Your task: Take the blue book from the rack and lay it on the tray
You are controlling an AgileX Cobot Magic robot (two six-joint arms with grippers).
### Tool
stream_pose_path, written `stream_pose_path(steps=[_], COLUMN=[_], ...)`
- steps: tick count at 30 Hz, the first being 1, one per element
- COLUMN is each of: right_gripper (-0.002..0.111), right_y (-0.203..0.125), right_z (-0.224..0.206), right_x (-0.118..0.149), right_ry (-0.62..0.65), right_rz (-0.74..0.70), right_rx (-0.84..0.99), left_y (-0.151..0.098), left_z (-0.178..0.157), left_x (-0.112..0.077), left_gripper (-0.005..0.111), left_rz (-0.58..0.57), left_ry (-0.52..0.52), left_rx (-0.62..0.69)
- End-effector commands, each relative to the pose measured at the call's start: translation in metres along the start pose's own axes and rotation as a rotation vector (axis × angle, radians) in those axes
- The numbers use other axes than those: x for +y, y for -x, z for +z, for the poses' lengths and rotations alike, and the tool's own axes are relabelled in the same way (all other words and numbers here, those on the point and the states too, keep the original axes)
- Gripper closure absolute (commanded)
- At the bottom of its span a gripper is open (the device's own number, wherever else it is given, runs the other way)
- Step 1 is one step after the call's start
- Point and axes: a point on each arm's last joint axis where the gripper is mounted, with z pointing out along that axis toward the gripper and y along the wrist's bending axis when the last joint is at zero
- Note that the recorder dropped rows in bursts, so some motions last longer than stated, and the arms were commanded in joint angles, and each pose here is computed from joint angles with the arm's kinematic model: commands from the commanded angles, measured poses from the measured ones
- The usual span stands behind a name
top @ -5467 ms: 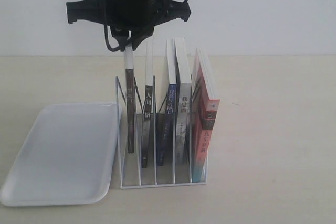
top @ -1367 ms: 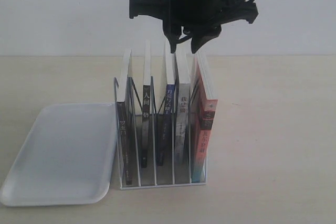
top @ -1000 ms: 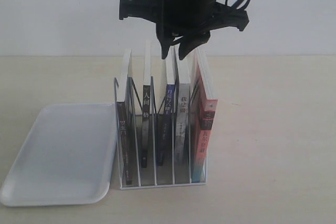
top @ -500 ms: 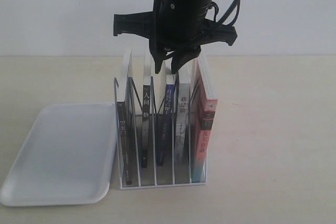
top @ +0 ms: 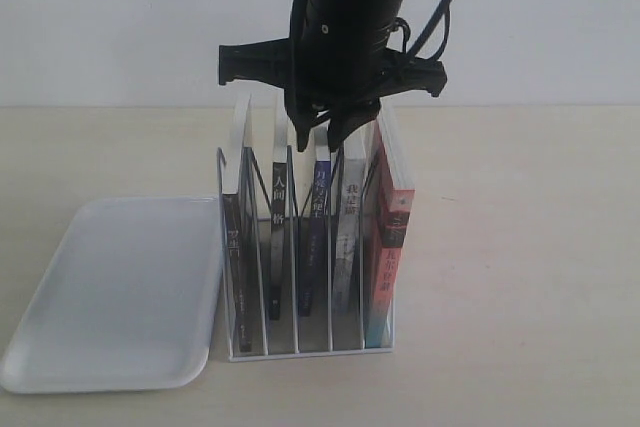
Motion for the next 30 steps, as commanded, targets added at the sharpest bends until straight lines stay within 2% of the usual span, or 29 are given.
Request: stream_pose_path(steps=[1, 12, 20, 22, 25, 30], right_gripper=[0.081, 0.081, 0.081, 0.087, 0.109, 0.108], right_y=[0.002, 0.002, 0.003, 0.003, 0.003, 0.004], right_z=[-0.002, -0.002, 0.015, 0.015, 0.015, 0.008], right_x=[-0.003, -0.003, -0.002, -0.002, -0.002, -0.005], right_ry=[-0.007, -0.001, -0.021, -0.021, -0.024, -0.046], right_rz=[0.000, 0.007, 0.002, -0.002, -0.029, -0.046], right_rx=[-0.010, -0.007, 0.025, 0.025, 0.024, -0.007], left_y=[-0.001, -0.001, -0.001, -0.001, -0.001, -0.001], left_z=[0.000, 0.000, 0.000, 0.000, 0.000, 0.000], left_x=[0.000, 0.000, 0.000, 0.000, 0.000, 0.000], left_gripper=[0.102, 0.102, 0.102, 0.102, 0.102, 0.102], left_rz=[-0.007, -0.007, -0.007, -0.007, -0.007, -0.007], left_ry=[0.004, 0.004, 0.004, 0.004, 0.004, 0.004], left_rx=[-0.001, -0.001, -0.001, -0.001, -0.001, -0.001])
